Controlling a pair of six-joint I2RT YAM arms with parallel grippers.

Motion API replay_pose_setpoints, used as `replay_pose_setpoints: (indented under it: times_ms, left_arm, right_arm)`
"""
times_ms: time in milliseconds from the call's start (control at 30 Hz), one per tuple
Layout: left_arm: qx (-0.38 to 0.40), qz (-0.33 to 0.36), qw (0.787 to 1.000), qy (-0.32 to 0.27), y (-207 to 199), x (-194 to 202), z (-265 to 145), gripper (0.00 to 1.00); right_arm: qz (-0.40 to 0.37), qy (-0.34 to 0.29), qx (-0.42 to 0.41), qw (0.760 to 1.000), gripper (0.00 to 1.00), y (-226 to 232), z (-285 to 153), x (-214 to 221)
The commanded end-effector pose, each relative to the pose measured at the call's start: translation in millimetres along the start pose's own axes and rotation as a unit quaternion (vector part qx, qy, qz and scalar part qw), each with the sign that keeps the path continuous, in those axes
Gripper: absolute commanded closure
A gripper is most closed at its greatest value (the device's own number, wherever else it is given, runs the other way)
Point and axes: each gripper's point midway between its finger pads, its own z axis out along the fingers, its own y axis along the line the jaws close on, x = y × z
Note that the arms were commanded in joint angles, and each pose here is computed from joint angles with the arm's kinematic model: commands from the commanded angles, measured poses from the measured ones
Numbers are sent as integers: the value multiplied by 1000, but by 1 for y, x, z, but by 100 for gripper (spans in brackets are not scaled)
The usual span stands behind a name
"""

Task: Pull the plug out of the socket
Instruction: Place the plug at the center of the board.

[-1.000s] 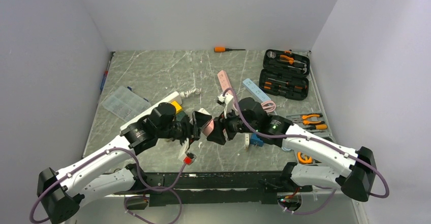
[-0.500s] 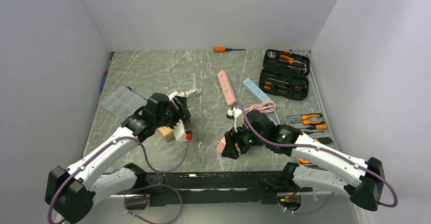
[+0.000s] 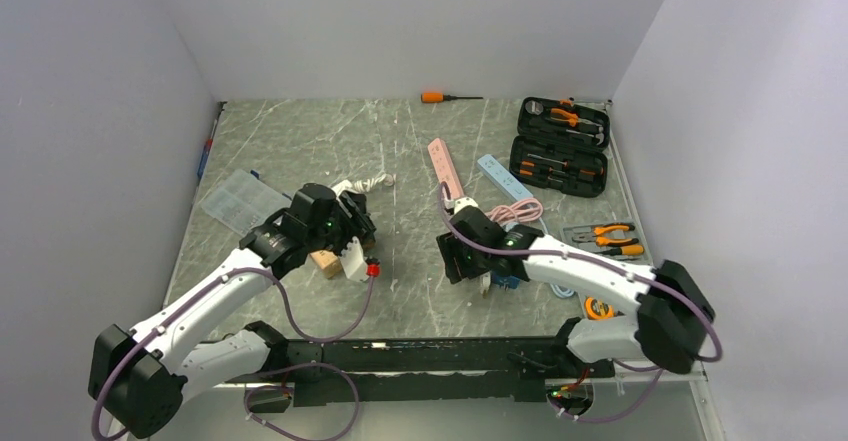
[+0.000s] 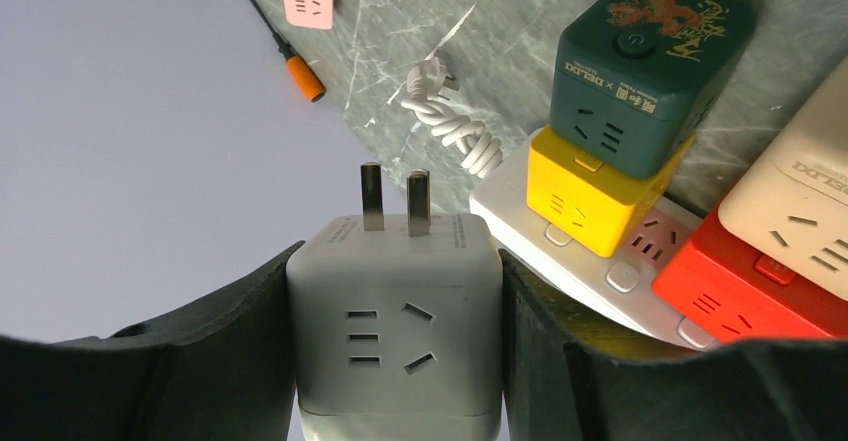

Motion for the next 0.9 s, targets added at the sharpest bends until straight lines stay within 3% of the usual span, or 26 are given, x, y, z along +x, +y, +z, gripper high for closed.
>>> replay_pose_setpoints:
  times_ms: [0, 100, 167, 300, 367, 433, 467, 733, 867]
  left_arm:
    - [-24, -25, 999, 8, 24, 4, -16, 98]
    - [-16, -44, 999, 4, 23, 3, -19, 98]
    - [-15, -53, 998, 2, 24, 2, -20, 98]
    - [-10, -61, 998, -4, 25, 0, -19, 97]
    - [-7, -59, 998, -6, 25, -2, -18, 97]
    - [-6, -55, 998, -9, 26, -5, -17, 97]
    - [-6, -54, 998, -10, 27, -6, -17, 97]
    - [13, -58, 998, -37, 33, -26, -3, 97]
    - [31, -55, 996, -56, 38, -40, 10, 97]
  right_arm:
    - [40, -55, 118, 991, 100, -36, 23, -36]
    - [48, -34, 147, 987, 100, -47, 41, -24]
    - [50, -24, 150, 987, 92, -48, 49, -17]
    - [54, -15, 158, 986, 47, -51, 55, -10]
    - [57, -16, 160, 985, 31, -52, 54, -11]
    - [62, -23, 161, 985, 7, -51, 49, -16]
    - [66, -29, 161, 984, 1, -51, 45, -21]
    - [129, -166, 124, 970, 0, -44, -53, -106]
    - [153, -200, 120, 960, 0, -54, -87, -114]
